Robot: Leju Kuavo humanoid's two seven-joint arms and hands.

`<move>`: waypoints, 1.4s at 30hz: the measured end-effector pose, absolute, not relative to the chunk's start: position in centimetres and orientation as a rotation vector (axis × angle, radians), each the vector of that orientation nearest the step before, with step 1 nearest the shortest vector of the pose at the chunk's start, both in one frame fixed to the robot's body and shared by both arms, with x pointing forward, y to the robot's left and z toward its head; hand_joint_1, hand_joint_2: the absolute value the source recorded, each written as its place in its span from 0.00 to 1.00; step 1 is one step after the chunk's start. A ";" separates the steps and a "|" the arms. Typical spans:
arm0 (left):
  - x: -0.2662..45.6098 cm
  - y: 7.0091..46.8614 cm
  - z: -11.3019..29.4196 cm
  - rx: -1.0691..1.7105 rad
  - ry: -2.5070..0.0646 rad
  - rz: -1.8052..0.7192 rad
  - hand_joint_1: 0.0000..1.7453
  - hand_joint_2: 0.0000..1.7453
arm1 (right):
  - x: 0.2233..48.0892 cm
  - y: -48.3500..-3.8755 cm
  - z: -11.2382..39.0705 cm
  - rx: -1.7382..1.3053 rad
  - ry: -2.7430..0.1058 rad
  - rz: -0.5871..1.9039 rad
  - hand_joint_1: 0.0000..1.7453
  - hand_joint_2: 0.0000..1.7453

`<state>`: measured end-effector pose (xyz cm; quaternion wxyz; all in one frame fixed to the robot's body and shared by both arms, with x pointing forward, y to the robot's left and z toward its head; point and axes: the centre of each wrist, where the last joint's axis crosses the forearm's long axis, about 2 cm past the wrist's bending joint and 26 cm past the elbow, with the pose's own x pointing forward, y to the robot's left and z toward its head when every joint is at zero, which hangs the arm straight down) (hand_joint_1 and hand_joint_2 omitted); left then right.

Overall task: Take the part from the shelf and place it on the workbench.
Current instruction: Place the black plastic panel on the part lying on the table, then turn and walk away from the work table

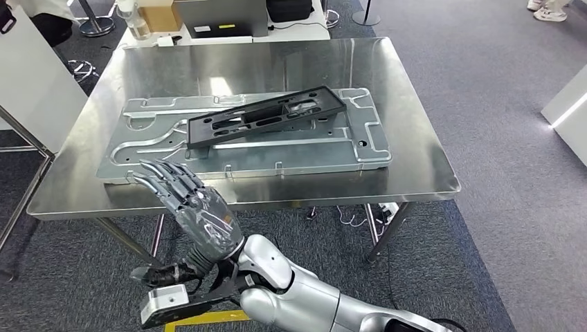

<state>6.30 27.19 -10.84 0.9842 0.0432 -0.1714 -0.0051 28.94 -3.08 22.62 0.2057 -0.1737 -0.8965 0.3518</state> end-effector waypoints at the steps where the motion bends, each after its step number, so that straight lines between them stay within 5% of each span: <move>1: 6.3 27.2 -10.8 0.088 -0.344 -0.005 0.00 0.00 | 28.5 -3.3 21.9 -0.478 -2.490 0.970 0.00 0.00; 9: 6.3 27.3 -10.8 0.106 -0.346 0.050 0.00 0.00 | 24.8 -6.7 14.5 -0.396 -2.330 0.781 0.00 0.00; 16: 5.7 27.0 -10.9 0.121 -0.330 0.101 0.00 0.00 | 21.1 -13.8 3.6 -0.370 -1.888 0.543 0.00 0.00; 23: 5.9 21.6 -10.3 0.109 -0.334 0.087 0.00 0.00 | 16.0 -20.5 -5.4 -0.486 -1.462 0.363 0.00 0.00; 31: 5.8 20.4 -10.2 0.088 -0.330 0.100 0.00 0.00 | 9.3 -23.5 -9.3 -0.543 -0.988 0.234 0.00 0.00; 42: 6.2 20.3 -10.1 0.099 -0.337 0.116 0.00 0.00 | 6.9 -23.4 -10.1 -0.452 -0.444 0.170 0.00 0.00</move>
